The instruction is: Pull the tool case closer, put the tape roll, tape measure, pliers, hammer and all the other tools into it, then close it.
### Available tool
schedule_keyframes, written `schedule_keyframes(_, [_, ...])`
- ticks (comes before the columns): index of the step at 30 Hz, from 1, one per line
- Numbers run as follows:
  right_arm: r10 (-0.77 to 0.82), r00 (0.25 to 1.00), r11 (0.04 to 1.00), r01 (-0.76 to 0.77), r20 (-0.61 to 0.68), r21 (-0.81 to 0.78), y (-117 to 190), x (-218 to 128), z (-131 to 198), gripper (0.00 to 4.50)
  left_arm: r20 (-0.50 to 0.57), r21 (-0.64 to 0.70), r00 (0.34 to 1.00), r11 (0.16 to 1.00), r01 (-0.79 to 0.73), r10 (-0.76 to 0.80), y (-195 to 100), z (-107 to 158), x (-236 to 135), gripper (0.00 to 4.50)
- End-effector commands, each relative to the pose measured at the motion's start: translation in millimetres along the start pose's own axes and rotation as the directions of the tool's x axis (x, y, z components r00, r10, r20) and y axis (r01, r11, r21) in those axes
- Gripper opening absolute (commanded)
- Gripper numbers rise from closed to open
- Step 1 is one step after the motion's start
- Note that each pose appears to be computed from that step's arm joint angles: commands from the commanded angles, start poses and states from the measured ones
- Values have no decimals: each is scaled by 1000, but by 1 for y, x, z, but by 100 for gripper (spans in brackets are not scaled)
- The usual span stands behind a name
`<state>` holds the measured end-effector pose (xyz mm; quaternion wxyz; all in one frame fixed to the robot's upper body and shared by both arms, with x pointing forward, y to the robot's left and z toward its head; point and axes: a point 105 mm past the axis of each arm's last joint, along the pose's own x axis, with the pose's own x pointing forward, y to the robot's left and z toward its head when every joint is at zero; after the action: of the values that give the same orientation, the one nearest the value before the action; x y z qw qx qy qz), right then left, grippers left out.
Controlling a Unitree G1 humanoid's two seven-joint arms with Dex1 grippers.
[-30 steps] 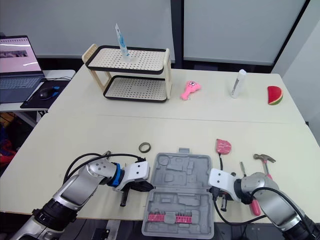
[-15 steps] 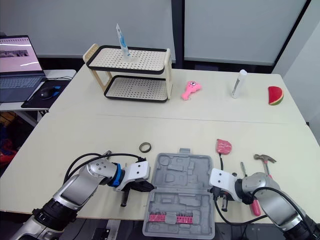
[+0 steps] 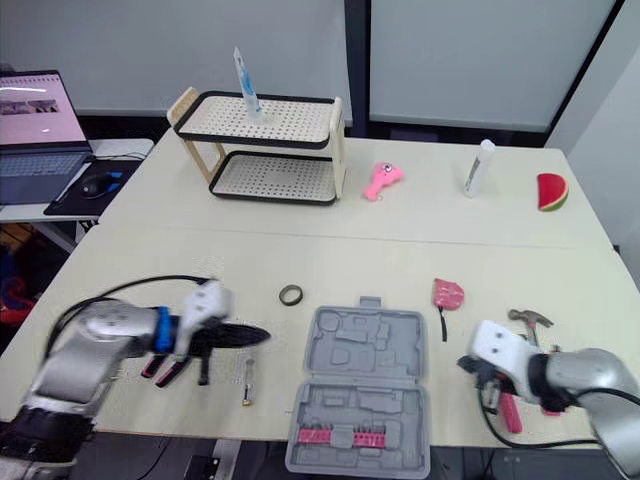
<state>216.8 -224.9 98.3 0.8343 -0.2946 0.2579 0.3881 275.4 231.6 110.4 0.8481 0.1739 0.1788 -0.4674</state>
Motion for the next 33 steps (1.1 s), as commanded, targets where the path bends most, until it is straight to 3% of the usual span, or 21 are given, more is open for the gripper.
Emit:
schedule_keyframes(1, [-95, 993, 994, 98, 66, -40, -12, -27, 6, 2, 83, -34, 976, 980, -197, 199, 24, 0, -39, 0])
schedule_keyframes(5, [-182, 983, 983, 181, 26, 28, -19, -60, -21, 2, -8, -176, 914, 900, -400, 405, 39, -44, -101, 0])
schedule_keyframes(7, [-192, 981, 979, 192, -4, 66, -21, -74, -35, 0, -62, -221, 908, 882, -417, 414, 31, -64, -122, 54])
schedule_keyframes(13, [-167, 985, 976, 171, -44, 138, -23, -97, -53, 122, -179, -315, 885, 827, -466, 430, 6, -104, -155, 248])
schedule_keyframes(19, [-126, 987, 975, 142, -100, 170, -18, -106, -71, 242, -214, -358, 877, 801, -480, 430, -10, -122, -160, 441])
schedule_keyframes(24, [-91, 983, 973, 122, -161, 197, -10, -111, -88, 353, -221, -362, 870, 792, -492, 440, -14, -126, -160, 450])
schedule_keyframes(27, [-86, 982, 973, 119, -168, 196, -9, -111, -91, 449, -219, -360, 870, 793, -492, 441, -15, -125, -158, 450])
schedule_keyframes(33, [-97, 989, 979, 116, -112, 169, -15, -103, -77, 449, -207, -330, 879, 815, -477, 431, -13, -115, -155, 450])
